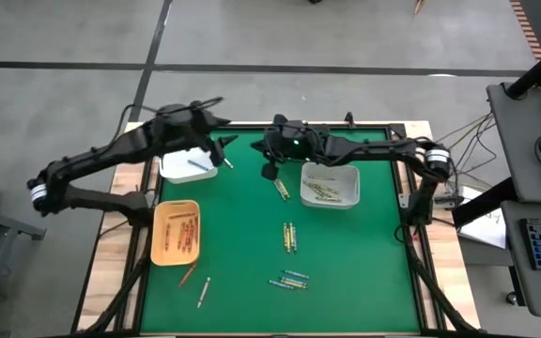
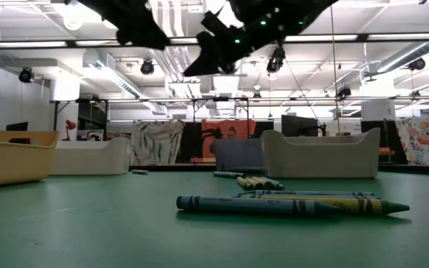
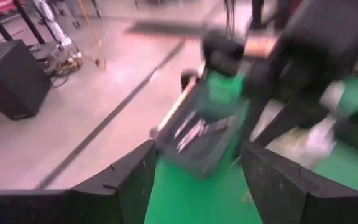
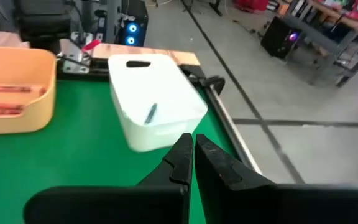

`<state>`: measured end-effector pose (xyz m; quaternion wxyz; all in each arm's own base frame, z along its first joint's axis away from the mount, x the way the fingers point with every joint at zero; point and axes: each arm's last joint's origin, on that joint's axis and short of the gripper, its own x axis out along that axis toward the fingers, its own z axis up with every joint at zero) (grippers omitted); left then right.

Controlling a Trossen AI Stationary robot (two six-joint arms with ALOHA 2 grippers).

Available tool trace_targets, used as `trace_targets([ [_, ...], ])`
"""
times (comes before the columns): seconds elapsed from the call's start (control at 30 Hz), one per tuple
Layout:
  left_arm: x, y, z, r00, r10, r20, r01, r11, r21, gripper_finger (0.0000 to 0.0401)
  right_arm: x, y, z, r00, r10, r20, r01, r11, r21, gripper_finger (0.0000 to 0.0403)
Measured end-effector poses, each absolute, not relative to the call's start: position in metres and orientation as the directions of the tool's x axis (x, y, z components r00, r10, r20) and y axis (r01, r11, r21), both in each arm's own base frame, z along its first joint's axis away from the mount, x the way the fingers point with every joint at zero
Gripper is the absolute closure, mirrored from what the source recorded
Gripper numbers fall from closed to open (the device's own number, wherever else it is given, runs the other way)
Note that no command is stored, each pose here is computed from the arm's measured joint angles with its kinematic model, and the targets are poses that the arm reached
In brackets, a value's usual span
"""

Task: Sort crayons
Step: Put the white crayon into the black bin

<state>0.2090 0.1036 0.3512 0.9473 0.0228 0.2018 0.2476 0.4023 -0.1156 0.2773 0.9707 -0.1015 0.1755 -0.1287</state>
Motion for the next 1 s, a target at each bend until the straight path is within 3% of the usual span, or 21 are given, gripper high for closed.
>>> trace_targets([
  [0.17,0.188,0.085,0.351,0.857,0.470,-0.210,-0.495,0.864,-0.086,0.0184,0.426,-0.130,0.276,0.883,-0.294,-0.366,0.223,0.948,-0.225,0.0394],
  [0.43,0.167,0.072,0.332,0.885,0.461,-0.058,-0.463,0.865,-0.192,0.0184,0.455,-0.141,0.251,0.860,-0.293,-0.417,0.235,0.954,-0.186,0.0394],
  [0.77,0.153,0.066,0.329,0.887,0.462,-0.022,-0.454,0.861,-0.230,0.0184,0.479,-0.152,0.221,0.841,-0.284,-0.461,0.254,0.959,-0.128,0.0388],
  [1.0,0.153,0.066,0.330,0.887,0.462,-0.021,-0.457,0.869,-0.188,0.0184,0.496,-0.155,0.202,0.845,-0.230,-0.482,0.218,0.972,-0.083,0.0326],
])
